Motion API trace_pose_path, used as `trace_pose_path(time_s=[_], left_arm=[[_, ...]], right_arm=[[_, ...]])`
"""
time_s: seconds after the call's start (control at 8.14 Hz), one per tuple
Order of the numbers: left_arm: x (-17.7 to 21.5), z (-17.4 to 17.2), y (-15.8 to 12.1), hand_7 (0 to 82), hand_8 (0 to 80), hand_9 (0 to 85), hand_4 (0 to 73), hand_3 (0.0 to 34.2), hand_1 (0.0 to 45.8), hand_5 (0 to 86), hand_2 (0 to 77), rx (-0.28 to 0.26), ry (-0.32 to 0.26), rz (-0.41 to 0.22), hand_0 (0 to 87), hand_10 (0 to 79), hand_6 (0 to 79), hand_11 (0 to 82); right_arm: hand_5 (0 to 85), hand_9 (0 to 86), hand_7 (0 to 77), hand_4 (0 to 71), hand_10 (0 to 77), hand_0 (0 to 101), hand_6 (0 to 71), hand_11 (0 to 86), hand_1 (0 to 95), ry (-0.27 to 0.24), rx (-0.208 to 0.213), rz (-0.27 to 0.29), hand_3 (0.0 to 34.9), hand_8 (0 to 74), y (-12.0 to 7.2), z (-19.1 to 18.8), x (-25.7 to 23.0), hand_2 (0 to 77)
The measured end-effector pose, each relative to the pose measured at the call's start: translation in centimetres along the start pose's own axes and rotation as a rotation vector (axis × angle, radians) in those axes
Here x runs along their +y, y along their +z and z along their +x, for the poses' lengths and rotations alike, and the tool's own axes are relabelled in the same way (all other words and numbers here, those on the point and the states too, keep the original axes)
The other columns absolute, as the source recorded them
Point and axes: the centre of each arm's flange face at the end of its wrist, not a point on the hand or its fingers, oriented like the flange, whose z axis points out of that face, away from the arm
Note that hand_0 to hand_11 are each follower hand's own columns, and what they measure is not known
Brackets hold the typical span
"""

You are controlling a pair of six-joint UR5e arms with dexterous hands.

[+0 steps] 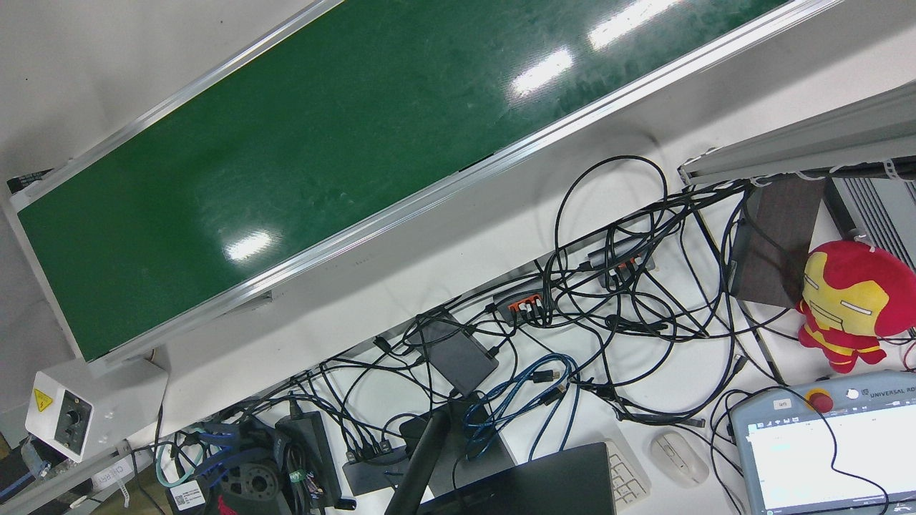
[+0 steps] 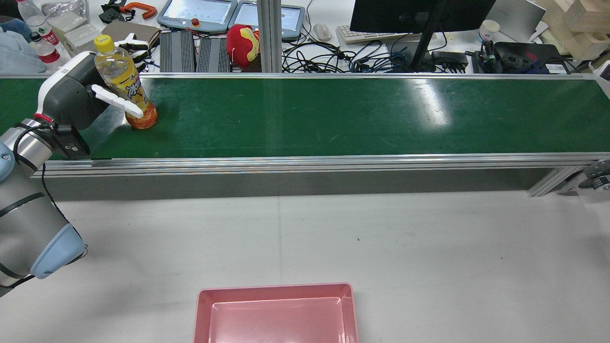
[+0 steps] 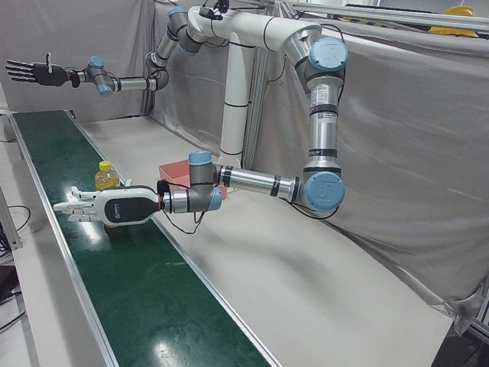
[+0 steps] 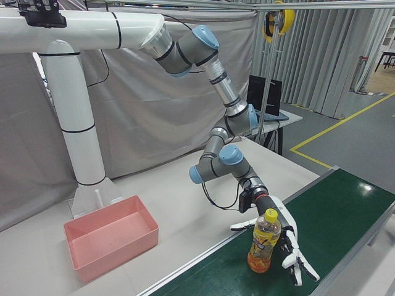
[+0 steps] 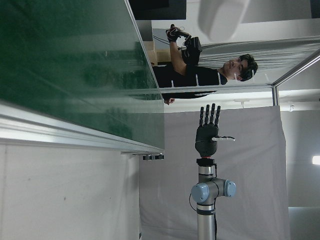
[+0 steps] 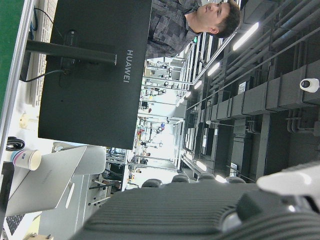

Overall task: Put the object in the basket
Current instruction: 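Close the left hand fingers around the juice bottle, then lift the bottle off the conveyor and carry it toward the pink tray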

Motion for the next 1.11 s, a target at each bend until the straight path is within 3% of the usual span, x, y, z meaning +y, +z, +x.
trace_pose_path(time_s=[0.12,0.25,0.37,0.49,0.98,1.11], left_arm=[[0.2,0.0,0.1,0.5,14.2,18.5,19.6,0.2,10.9,45.8,0.5,0.0,-0.017,0.005,80.2,12.0,0.5,19.6],[0.2,0.0,0.0,18.5,27.3,31.6,30.5,0.1,23.5,58.9,2.2,-0.002,-0.023,0.013,67.5,27.3,13.1,36.0],[0.5,0.0,0.2,42.0,27.3,31.6,40.9,0.0,22.9,56.7,28.4,-0.005,-0.02,0.025,72.0,43.6,40.9,45.8],[1.1,-0.1,0.5,57.8,62.7,58.4,48.0,0.0,14.2,55.6,43.6,-0.009,-0.014,0.036,76.2,57.3,60.0,56.2],[4.8,-0.2,1.7,62.7,65.4,62.7,50.7,0.0,10.4,56.2,46.9,-0.026,-0.029,-0.003,76.7,60.0,63.3,59.5],[7.2,-1.5,1.5,62.7,65.4,62.7,50.7,0.0,10.4,56.2,46.9,-0.081,-0.044,-0.038,75.6,60.0,63.3,59.5]], right_arm=[[0.0,0.0,0.5,0.0,0.0,0,0.0,0.0,0.0,0.0,0.0,0.0,0.2,0.0,0.0,0.0,0.0,0.5],[0.0,0.0,0.5,0.0,0.0,0,0.0,0.0,0.0,0.0,0.0,0.0,0.2,0.0,0.0,0.0,0.0,0.5],[0.0,0.0,0.5,0.0,0.0,0,0.0,0.0,0.0,0.0,0.0,0.0,0.2,0.0,0.0,0.0,0.0,0.5],[0.0,0.0,0.5,0.0,0.0,0,0.0,0.0,0.0,0.0,0.0,0.0,0.2,0.0,0.0,0.0,0.0,0.5],[0.0,0.0,0.5,0.0,0.0,0,0.0,0.0,0.0,0.0,0.0,0.0,0.2,0.0,0.0,0.0,0.0,0.5],[0.0,0.0,0.5,0.0,0.0,0,0.0,0.0,0.0,0.0,0.0,0.0,0.2,0.0,0.0,0.0,0.0,0.5]])
